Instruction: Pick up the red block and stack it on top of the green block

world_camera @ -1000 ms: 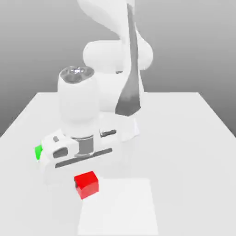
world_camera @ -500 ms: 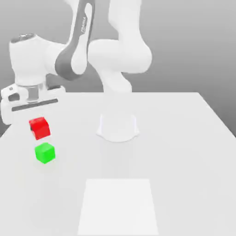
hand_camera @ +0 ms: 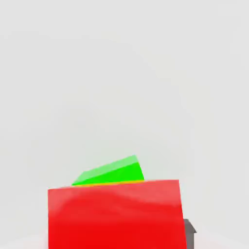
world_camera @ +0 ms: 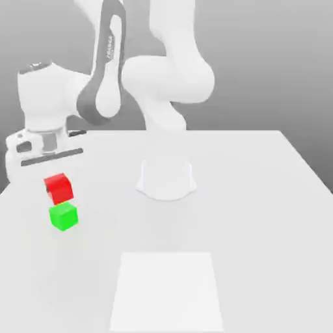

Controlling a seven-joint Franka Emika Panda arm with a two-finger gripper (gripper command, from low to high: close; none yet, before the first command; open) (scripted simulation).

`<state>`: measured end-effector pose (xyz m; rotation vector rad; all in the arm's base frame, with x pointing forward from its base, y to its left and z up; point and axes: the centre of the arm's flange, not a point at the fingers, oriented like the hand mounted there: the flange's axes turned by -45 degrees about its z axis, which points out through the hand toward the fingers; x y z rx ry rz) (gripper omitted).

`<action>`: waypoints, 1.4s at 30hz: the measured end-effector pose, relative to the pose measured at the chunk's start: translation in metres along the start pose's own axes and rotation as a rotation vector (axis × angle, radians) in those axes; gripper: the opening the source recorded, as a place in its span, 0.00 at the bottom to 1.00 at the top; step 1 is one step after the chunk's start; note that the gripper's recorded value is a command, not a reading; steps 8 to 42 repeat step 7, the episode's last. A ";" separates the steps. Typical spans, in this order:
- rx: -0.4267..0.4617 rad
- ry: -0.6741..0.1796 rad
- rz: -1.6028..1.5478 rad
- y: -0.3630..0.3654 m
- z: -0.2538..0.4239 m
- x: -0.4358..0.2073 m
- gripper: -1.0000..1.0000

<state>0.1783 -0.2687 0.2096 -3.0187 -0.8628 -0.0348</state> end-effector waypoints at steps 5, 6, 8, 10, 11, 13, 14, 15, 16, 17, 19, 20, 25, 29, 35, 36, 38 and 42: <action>0.003 -0.005 0.000 -0.001 0.014 -0.001 0.00; 0.003 -0.007 0.000 -0.002 0.016 -0.001 0.00; 0.004 -0.009 0.000 -0.002 0.019 -0.002 0.00; 0.004 -0.009 0.000 -0.002 0.019 -0.002 0.00; 0.004 -0.009 0.000 -0.002 0.019 -0.002 0.00; 0.004 -0.009 0.000 -0.002 0.019 -0.002 0.00; 0.004 -0.009 0.000 -0.002 0.019 -0.002 0.00; 0.004 -0.009 0.000 -0.002 0.019 -0.002 0.00; 0.004 -0.009 0.000 -0.002 0.019 -0.002 0.00; 0.004 -0.009 0.000 -0.002 0.019 -0.002 0.00; 0.004 -0.009 0.000 -0.002 0.019 -0.002 0.00; 0.004 -0.009 0.000 -0.002 0.019 -0.002 0.00; 0.004 -0.009 0.000 -0.002 0.019 -0.002 0.00; 0.004 -0.009 0.000 -0.002 0.019 -0.002 0.00; 0.004 -0.009 0.000 -0.002 0.019 -0.002 0.00; 0.004 -0.009 0.000 -0.002 0.019 -0.002 0.00; 0.004 -0.009 0.000 -0.002 0.019 -0.002 0.00; 0.004 -0.009 0.000 -0.002 0.019 -0.002 0.00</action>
